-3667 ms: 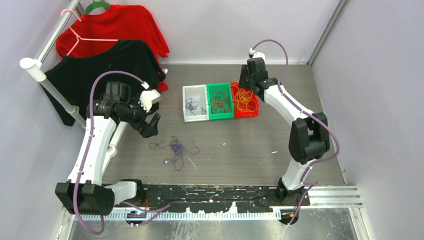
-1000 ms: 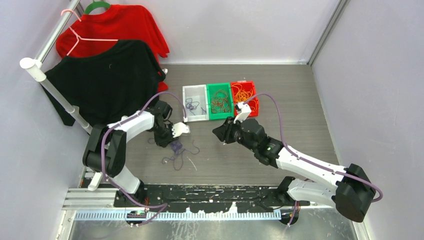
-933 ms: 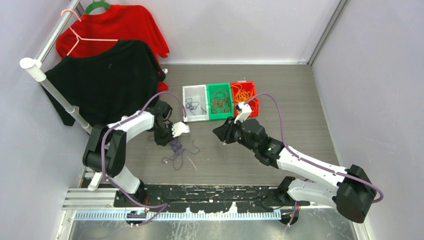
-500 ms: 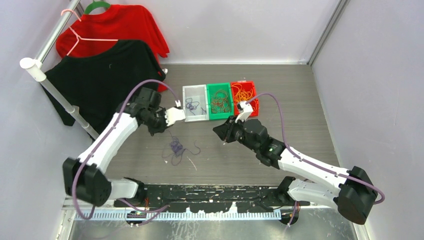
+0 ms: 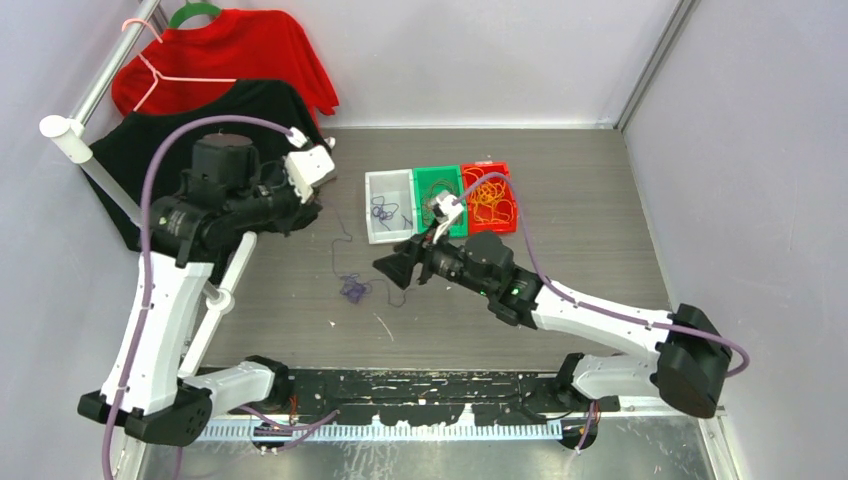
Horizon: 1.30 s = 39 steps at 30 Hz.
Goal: Untangle the cables
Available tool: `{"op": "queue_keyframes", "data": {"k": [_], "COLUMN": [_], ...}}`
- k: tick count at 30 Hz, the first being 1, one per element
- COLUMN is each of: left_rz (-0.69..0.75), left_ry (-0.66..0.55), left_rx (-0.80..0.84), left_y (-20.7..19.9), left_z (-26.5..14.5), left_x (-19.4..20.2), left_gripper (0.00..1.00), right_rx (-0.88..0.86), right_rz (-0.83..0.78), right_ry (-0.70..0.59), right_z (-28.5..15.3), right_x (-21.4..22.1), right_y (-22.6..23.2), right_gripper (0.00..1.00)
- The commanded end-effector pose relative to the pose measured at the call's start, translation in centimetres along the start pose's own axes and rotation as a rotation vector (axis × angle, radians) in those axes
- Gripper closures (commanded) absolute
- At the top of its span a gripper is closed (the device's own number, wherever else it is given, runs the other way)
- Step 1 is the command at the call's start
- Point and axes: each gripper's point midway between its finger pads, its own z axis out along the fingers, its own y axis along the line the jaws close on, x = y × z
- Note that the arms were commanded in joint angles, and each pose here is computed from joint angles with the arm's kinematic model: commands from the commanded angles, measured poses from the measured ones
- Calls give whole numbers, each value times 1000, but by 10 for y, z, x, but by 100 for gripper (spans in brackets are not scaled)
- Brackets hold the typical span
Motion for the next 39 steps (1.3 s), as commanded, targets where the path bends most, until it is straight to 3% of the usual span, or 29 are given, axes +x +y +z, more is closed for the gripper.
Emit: {"op": "queue_keyframes", "data": {"k": [1, 7, 14, 18, 25, 29, 39], "left_rz": [-102, -153, -145, -133, -131, -155, -357], "left_ry": [-172, -281, -348, -352, -370, -374, -258], "left_rx": [-22, -23, -35, -39, -49, -43, -59], "left_y": [-5, -4, -4, -7, -9, -9, 14], "left_z": [-33, -57, -77, -80, -85, -82, 4], "left_x": [-50, -88, -108, -106, -107, -107, -63], "left_gripper": [100, 100, 100, 100, 100, 100, 100], "right_rx": [-241, -227, -31, 27, -17, 8, 46], "right_rz": [-154, -236, -328, -330, -294, -288, -66], "right_ry": [-148, -83, 16, -6, -45, -98, -243], "right_z": [17, 52, 77, 76, 70, 65, 66], "right_x": [-54, -30, 25, 33, 18, -3, -87], "right_y": [75, 83, 28, 10, 26, 28, -13], "right_gripper": [26, 24, 28, 40, 83, 98, 99]}}
